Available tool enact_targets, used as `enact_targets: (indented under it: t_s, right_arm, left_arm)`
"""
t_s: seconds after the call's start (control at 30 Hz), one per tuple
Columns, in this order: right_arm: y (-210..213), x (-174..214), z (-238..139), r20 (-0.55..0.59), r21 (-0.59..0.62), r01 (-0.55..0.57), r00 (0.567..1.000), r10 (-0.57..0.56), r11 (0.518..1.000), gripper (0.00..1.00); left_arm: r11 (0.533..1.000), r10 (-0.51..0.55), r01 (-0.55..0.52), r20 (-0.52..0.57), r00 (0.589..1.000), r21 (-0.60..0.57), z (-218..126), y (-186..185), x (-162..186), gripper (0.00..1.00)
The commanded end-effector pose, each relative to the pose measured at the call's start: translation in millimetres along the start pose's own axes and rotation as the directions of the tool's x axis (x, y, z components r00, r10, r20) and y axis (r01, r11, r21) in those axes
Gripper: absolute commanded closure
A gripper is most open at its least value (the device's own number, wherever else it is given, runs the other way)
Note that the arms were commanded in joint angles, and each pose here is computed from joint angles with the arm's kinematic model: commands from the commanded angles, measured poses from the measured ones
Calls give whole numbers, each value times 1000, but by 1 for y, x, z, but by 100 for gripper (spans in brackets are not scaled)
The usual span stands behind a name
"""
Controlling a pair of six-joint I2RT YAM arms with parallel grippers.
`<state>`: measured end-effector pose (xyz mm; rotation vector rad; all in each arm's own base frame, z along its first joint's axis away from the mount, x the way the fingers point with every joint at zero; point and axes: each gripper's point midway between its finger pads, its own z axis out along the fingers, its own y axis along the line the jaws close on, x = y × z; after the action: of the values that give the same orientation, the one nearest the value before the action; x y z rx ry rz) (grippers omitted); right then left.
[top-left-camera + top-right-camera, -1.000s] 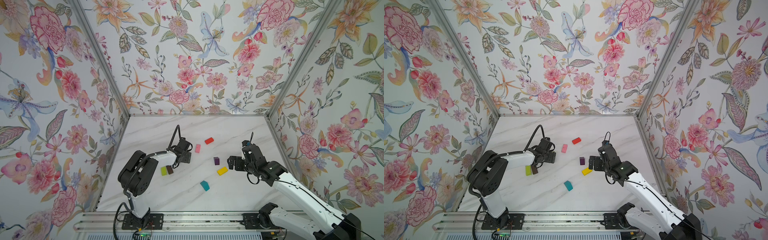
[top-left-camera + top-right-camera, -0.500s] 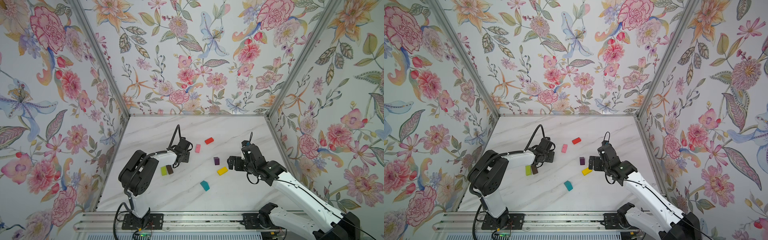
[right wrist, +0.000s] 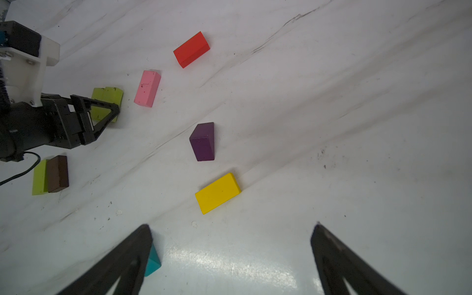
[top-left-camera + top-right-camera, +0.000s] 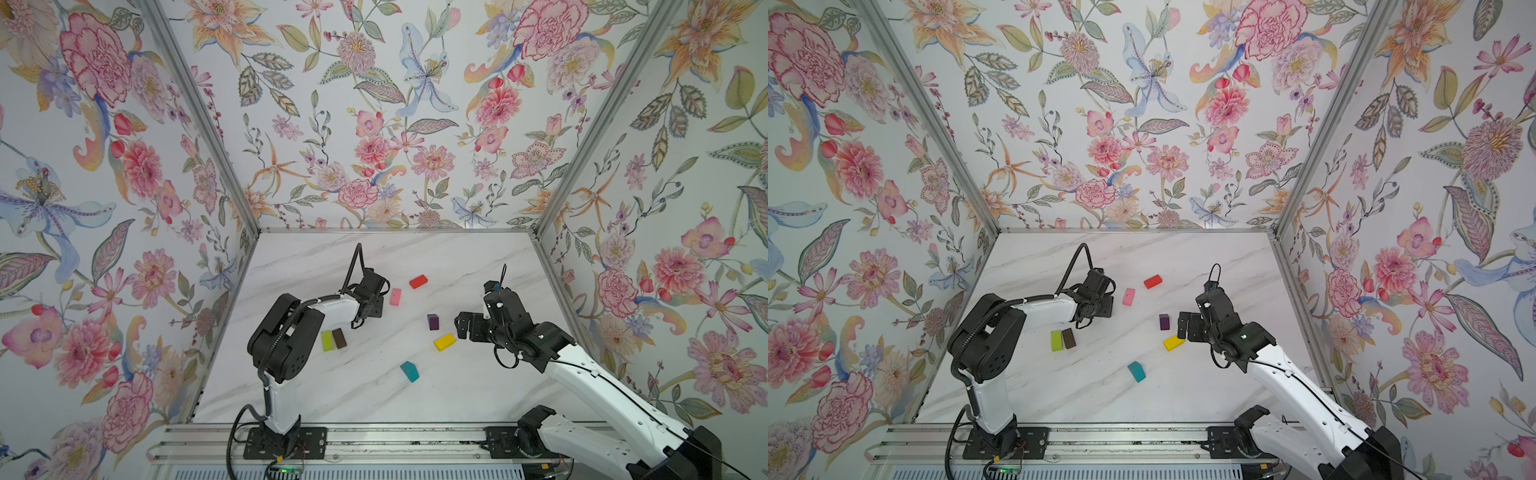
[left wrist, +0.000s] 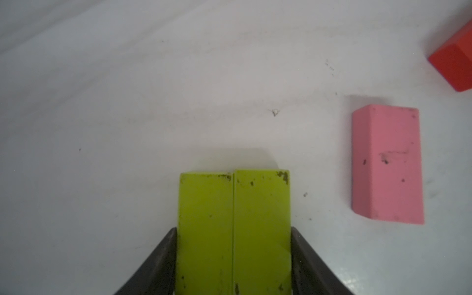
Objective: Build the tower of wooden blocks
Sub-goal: 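Open the left gripper and lift it away while the right arm rises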
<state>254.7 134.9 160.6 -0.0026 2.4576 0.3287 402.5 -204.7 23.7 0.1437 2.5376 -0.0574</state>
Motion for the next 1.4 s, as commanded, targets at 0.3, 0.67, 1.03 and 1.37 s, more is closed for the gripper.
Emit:
enact_targets:
  t_s: [0.3,0.67,1.03,1.37]
  right_arm:
    - [-7,2,-2,7,30,11,1000,-11,999,1]
    - [-5,2,-2,9,21,13,1000,-14,1000,1]
    - [3,0,-10,27,-29,9,1000,-9,1000,1]
    - [26,-4,-7,6,-61,26,1000,-26,998,1]
  left_arm:
    - [998,-63,63,6,998,-20,15,2,-14,32]
    - [994,-95,91,60,994,62,-9,-9,-34,18]
    - [985,-88,52,222,971,166,-90,-15,-62,13]
    - [978,-86,4,382,920,210,-164,7,-43,1]
